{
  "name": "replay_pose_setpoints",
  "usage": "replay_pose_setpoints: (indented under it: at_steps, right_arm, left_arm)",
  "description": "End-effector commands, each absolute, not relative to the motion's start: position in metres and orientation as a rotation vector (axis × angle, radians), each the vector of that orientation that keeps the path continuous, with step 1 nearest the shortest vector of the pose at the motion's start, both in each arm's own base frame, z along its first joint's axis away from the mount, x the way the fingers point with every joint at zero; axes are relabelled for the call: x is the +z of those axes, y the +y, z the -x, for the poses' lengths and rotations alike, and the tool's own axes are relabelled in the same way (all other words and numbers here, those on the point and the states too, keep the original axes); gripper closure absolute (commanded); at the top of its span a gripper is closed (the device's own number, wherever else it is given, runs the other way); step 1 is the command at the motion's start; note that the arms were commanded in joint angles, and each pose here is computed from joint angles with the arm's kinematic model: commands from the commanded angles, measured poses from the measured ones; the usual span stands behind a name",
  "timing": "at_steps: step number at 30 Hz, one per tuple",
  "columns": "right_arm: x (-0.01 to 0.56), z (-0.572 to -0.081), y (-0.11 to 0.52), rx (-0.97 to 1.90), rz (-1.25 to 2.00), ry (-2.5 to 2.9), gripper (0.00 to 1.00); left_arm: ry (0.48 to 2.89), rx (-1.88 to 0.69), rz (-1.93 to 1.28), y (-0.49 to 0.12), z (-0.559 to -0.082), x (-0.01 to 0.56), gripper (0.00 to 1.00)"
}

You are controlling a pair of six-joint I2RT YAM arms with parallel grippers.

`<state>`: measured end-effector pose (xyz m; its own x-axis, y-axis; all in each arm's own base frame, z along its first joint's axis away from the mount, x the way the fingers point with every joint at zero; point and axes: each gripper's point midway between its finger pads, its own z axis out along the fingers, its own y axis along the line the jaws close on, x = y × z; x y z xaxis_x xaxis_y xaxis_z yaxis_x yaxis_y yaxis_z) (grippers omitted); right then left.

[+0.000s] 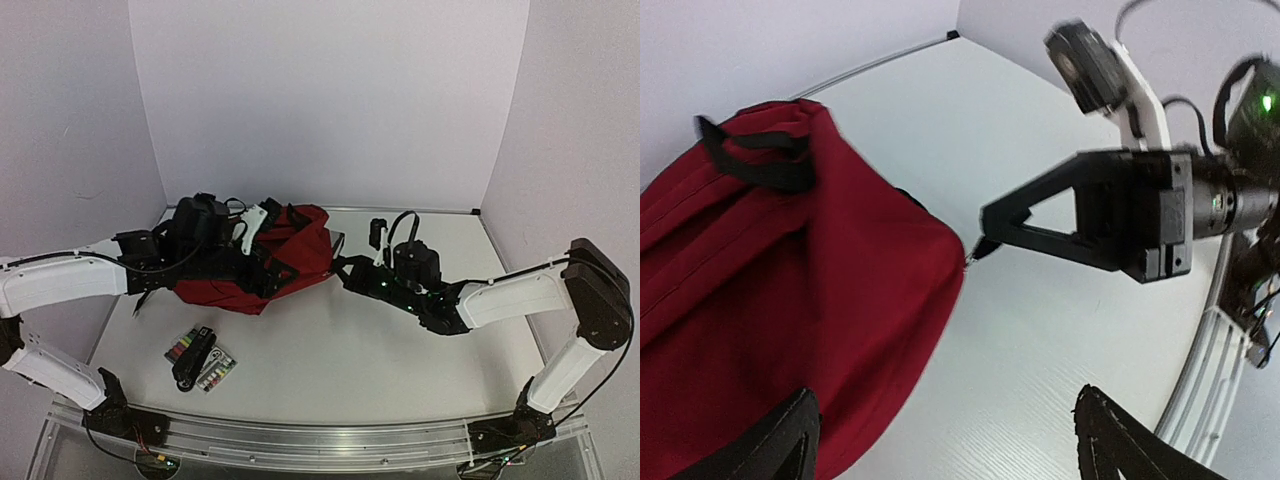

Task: Pack the student bag
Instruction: Zip the student bag at the center of the board.

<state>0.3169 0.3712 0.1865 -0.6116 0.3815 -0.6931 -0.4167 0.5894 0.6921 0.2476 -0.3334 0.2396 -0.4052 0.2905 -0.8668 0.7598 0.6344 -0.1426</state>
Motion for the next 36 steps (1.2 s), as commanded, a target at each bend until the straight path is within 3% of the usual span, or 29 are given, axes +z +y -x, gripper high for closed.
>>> replay_pose_setpoints:
  at_steps: [1, 12, 22, 27, 36]
  right_arm:
    - [0.221, -0.327, 0.376, 1.161, 0.013, 1.823, 1.00]
    - [0.222, -0.328, 0.381, 1.185, 0.009, 1.828, 1.00]
    - [0.230, -0.326, 0.378, 1.198, 0.000, 1.814, 1.00]
    - [0.232, -0.326, 0.378, 1.203, -0.002, 1.811, 1.00]
    - [0.230, -0.328, 0.380, 1.202, -0.008, 1.814, 1.00]
  left_arm:
    - [1.797, -0.307, -0.904, -0.357, -0.249, 0.250, 0.17]
    - [1.773, -0.141, -0.905, -0.369, -0.256, 0.204, 0.44]
    - [1.833, -0.249, -0.899, -0.365, -0.274, 0.185, 0.62]
    - [1.846, -0.304, -0.877, -0.361, -0.287, 0.185, 0.63]
    - [1.862, -0.309, -0.971, -0.378, -0.288, 0.167, 0.57]
